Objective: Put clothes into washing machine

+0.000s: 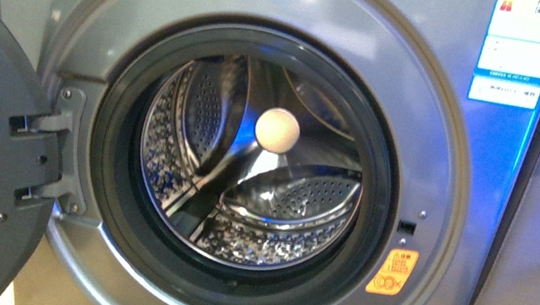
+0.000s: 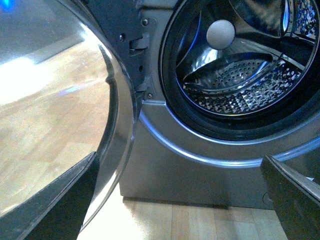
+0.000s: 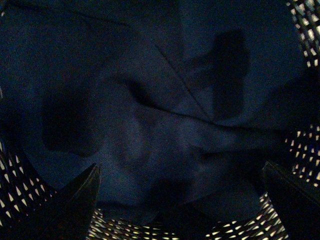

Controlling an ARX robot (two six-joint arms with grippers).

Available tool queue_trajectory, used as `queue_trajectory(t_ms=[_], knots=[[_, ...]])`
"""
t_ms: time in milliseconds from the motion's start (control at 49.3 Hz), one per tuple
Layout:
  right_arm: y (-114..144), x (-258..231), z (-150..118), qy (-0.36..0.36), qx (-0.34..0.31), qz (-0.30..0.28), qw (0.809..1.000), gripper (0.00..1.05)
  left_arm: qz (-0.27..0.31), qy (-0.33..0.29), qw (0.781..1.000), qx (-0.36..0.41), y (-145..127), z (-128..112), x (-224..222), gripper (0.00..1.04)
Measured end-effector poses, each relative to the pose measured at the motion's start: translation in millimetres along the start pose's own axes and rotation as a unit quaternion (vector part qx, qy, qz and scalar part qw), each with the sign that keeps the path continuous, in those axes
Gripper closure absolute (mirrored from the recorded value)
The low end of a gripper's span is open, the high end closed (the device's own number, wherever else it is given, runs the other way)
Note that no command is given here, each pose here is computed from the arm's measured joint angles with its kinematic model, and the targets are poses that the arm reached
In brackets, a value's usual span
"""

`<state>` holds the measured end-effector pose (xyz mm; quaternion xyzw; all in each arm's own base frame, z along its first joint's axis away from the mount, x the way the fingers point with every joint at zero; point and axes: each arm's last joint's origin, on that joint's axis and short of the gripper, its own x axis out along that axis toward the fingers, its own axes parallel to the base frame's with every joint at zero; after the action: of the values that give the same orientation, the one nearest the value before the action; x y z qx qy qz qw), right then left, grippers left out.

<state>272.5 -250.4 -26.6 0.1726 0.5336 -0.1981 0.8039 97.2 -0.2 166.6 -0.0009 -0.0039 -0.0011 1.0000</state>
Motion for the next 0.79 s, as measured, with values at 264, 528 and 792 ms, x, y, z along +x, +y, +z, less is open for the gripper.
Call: queue_trajectory(t_ms=[264,528,792], knots=[[7.1,18.4,-7.8,0.004,-0.003,0.021,1.0,0.07,0.0,0.0,1.0,0.0,0.0,0.0,0.0,0.07],[6.1,50.8,-28.8,0.034,0.002,0.034,0.999,0.07,0.0,0.0,1.0,0.0,0.0,0.0,0.0,0.07],[0.0,71.4,-31.2,0.039,0.003,0.033,0.999,0.07,0.0,0.0,1.0,0.0,0.0,0.0,0.0,0.07]])
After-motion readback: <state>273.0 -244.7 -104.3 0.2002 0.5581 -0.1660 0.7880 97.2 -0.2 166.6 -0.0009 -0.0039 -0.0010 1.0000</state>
